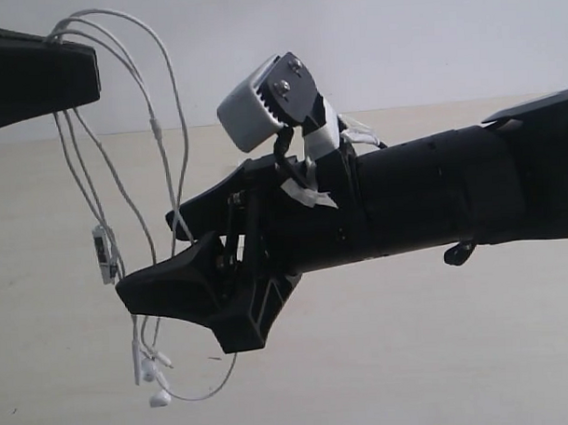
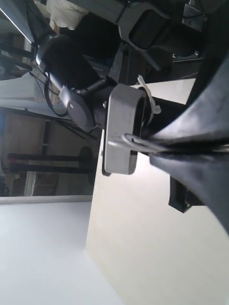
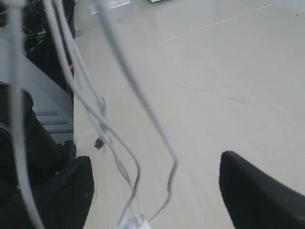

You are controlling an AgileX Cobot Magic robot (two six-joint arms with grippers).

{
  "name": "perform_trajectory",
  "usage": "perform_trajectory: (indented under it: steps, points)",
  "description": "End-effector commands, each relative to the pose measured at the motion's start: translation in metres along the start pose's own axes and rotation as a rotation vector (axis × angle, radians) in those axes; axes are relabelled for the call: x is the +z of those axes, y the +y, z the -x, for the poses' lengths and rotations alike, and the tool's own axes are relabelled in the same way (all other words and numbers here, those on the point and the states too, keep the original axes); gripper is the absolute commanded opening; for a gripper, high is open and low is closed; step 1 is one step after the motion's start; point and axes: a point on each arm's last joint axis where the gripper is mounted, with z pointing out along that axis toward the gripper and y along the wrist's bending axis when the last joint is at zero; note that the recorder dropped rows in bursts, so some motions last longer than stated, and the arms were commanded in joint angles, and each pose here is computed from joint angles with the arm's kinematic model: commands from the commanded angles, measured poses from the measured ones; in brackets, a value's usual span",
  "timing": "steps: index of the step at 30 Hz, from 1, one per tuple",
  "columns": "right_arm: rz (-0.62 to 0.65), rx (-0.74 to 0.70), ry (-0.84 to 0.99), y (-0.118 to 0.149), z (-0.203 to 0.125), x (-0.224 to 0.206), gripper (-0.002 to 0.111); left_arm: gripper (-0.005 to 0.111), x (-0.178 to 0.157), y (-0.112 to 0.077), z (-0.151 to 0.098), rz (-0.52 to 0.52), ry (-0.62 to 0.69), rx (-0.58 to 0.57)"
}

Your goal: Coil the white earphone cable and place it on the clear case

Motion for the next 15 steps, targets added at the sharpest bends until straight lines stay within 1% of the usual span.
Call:
perform_trajectory:
  steps: [1,4,11,15]
  points:
    - [0.010,-0.009,-0.011,0.000,0.002,0.001,0.070,0.000,0.004,-0.004,0.009,-0.027,-0.077,0.007]
    - [0.012,-0.009,-0.011,0.001,0.002,0.001,0.070,0.000,0.007,-0.002,0.008,-0.036,-0.082,-0.003]
    - [0.025,-0.009,-0.015,0.002,0.003,0.001,0.070,0.000,0.013,0.011,0.001,-0.037,-0.078,-0.060]
    - [0.025,-0.009,-0.015,0.002,0.003,0.001,0.067,0.000,0.014,0.015,0.001,-0.033,-0.096,-0.050]
